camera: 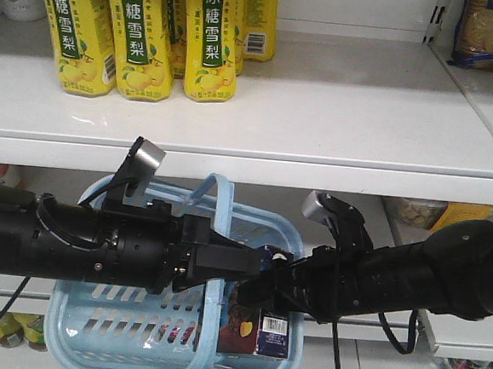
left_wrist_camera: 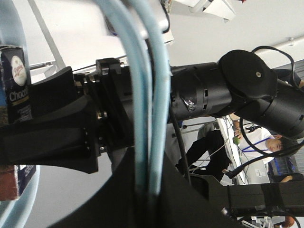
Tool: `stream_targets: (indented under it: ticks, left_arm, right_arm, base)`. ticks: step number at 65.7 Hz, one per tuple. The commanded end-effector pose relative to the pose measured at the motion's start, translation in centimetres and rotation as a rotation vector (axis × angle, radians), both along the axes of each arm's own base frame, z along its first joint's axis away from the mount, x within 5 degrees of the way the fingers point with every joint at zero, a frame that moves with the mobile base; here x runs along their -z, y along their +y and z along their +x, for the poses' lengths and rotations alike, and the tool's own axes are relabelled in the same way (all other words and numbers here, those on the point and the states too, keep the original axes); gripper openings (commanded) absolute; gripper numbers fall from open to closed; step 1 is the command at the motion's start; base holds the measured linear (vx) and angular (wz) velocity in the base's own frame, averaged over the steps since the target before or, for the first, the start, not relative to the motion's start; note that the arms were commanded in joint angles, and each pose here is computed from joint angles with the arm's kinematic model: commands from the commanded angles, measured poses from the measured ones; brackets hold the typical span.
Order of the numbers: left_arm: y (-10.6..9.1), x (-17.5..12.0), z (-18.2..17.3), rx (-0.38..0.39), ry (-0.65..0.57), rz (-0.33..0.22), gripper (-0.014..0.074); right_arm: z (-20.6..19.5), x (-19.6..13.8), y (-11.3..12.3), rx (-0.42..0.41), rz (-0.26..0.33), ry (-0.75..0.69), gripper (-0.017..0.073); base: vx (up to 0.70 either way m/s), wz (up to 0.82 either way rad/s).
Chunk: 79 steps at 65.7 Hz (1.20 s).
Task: Left arm holds basket, right arm returns cookies
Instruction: 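Close the right gripper on the Chocofello cookie box top, then lift the cookie box out of the basket with the right gripper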
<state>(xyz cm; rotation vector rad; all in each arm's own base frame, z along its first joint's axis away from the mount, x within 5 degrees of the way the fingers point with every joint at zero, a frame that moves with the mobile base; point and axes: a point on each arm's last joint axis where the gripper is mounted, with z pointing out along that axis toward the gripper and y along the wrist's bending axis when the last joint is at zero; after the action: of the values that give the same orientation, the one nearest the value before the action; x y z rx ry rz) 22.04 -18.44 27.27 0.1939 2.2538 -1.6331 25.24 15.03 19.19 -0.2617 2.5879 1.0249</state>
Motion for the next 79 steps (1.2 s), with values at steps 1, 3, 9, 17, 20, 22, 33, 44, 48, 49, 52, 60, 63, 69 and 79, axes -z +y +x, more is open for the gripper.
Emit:
stream_targets:
  ticks: [1, 3, 9, 17, 20, 22, 33, 44, 48, 49, 52, 60, 63, 69, 79]
  left_arm:
    - [-0.3, -3.2, -0.3, 0.006, -0.038, -0.153, -0.0003]
    - [-0.3, -3.2, -0.3, 0.006, -0.038, -0.153, -0.0003]
    - [-0.3, -3.2, -0.3, 0.006, -0.038, -0.153, -0.0003]
    - [-0.3, -3.2, -0.3, 0.006, -0.038, -0.153, -0.0003]
    - [-0.3, -3.2, -0.3, 0.006, -0.038, -0.153, -0.0003]
    - [-0.3, -3.2, -0.3, 0.006, -0.038, -0.153, -0.0003]
    - [-0.3, -3.2, -0.3, 0.006, -0.038, -0.153, -0.0003]
    - [-0.3, -3.2, -0.3, 0.006, -0.038, -0.153, -0.0003]
    - [-0.3, -3.2, -0.3, 0.006, -0.038, -0.153, -0.0003]
    - [-0.3, -3.2, -0.3, 0.006, -0.038, -0.153, -0.0003]
    - [-0.3, -3.2, -0.3, 0.006, -0.038, -0.153, -0.0003]
    - [-0.3, -3.2, -0.3, 0.006, -0.038, -0.153, -0.0003]
    - [-0.3, -3.2, -0.3, 0.006, -0.038, -0.153, -0.0003]
    - [-0.3, -3.2, -0.3, 0.006, -0.038, -0.153, -0.0003]
    - [-0.3, -3.2, -0.3, 0.006, -0.038, -0.153, -0.0003]
  right_arm:
    - [0.8, -1.3, 0.4, -0.002, 0.03, -0.047, 0.0496]
    - [1.1, -1.2, 0.5, -0.003, 0.029, -0.046, 0.0496]
    - [1.8, -1.0, 0.7, -0.007, 0.025, -0.047, 0.0493]
    - [2.6, -0.5, 0.9, 0.001, 0.004, -0.051, 0.0466]
    - [2.9, -0.2, 0.9, 0.005, -0.004, -0.048, 0.0453]
    - [3.0, 0.0, 1.0, 0.003, -0.008, -0.044, 0.0445]
    - [3.3, 0.7, 1.4, 0.0, -0.022, -0.037, 0.0419]
    - [2.8, 0.8, 2.7, -0.019, -0.058, -0.076, 0.0392]
    - [2.6, 0.9, 3.2, -0.027, -0.071, -0.09, 0.0372]
    - [2.5, 0.9, 3.3, -0.028, -0.074, -0.093, 0.0365]
    - [2.4, 0.9, 3.6, -0.03, -0.08, -0.102, 0.034]
    - [2.5, 0.9, 3.7, -0.017, -0.085, -0.109, 0.0269]
    - [2.5, 0.9, 3.7, -0.009, -0.085, -0.109, 0.0237]
    - [2.6, 0.9, 3.6, -0.004, -0.088, -0.112, 0.0176]
    - [2.6, 0.9, 3.6, -0.004, -0.088, -0.113, 0.0099]
  base:
    - [0.0, 0.0]
    - [0.0, 0.0]
    - [0.0, 0.0]
    - [0.0, 0.0]
    - [0.0, 0.0]
    - [0.0, 0.0]
    - [0.0, 0.0]
    - [0.0, 0.0]
    - [0.0, 0.0]
    - [0.0, 0.0]
    - [0.0, 0.0]
    - [0.0, 0.0]
    - [0.0, 0.0]
    - [0.0, 0.0]
    - [0.0, 0.0]
